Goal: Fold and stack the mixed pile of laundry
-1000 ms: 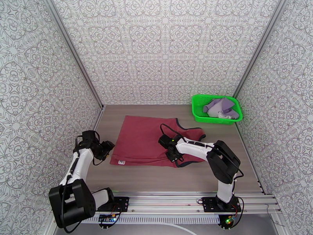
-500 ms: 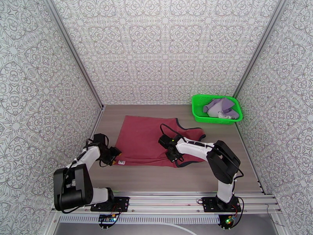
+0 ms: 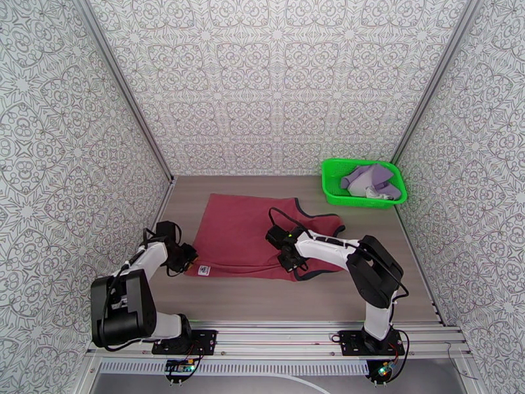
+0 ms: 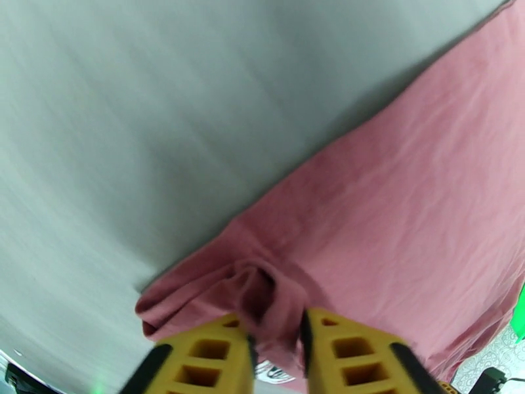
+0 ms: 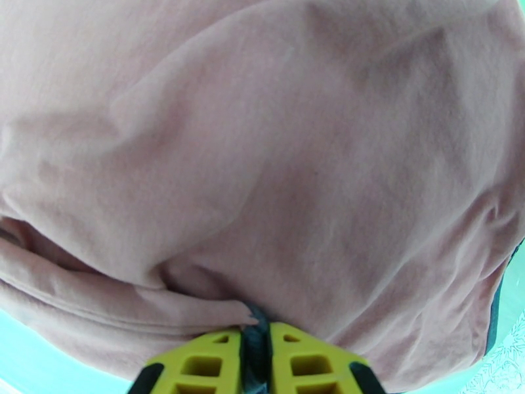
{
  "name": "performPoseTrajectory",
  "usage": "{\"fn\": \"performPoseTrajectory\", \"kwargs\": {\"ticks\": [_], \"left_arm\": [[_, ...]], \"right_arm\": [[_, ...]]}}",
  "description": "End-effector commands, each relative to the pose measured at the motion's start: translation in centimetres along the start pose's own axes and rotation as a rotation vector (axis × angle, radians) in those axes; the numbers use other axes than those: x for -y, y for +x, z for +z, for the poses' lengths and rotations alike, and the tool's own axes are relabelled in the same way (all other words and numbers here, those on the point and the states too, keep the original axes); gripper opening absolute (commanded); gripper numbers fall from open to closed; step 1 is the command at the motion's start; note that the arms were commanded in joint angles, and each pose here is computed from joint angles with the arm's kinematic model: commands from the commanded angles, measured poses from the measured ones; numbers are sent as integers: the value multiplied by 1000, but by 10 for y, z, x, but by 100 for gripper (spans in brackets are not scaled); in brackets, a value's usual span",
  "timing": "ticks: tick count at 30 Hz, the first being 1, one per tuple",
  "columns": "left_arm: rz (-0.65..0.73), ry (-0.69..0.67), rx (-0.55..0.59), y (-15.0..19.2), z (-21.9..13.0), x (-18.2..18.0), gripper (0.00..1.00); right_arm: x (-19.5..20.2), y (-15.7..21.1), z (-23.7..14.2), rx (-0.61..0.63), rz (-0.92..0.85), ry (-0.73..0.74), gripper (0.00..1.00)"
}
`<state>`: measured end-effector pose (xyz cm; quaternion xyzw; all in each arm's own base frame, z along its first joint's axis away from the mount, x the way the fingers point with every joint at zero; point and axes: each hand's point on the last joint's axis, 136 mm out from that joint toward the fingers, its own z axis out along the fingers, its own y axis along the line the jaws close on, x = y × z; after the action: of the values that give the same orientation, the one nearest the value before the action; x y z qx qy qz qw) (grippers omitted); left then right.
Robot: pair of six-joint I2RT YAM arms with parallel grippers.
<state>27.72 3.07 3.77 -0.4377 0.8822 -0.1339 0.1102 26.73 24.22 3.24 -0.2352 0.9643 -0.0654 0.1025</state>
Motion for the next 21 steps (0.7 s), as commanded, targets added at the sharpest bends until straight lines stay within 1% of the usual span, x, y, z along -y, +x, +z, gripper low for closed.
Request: {"fn": "performPoseTrajectory", "kwargs": {"ticks": [1,2,3,10,14,21], "left_arm": [[-11,17,39,-16,-3,9,8],[-13,17,40,-17,-2,9,2],[-12,19,41,-18,-2,10,0],[-20,23,51,-27,-5,15,0],[-19,30,55,-32,-9,19,0],[-13,34,48,-36,-9,24,0]], "right_arm": [[2,3,7,-24,23,-2,15],[2,3,7,-25,25,-1,15],[2,3,7,-24,23,-1,15],[5,2,3,-15,39,12,15],[8,0,-7,7,52,15,12],[14,-3,-26,46,68,14,12]]}}
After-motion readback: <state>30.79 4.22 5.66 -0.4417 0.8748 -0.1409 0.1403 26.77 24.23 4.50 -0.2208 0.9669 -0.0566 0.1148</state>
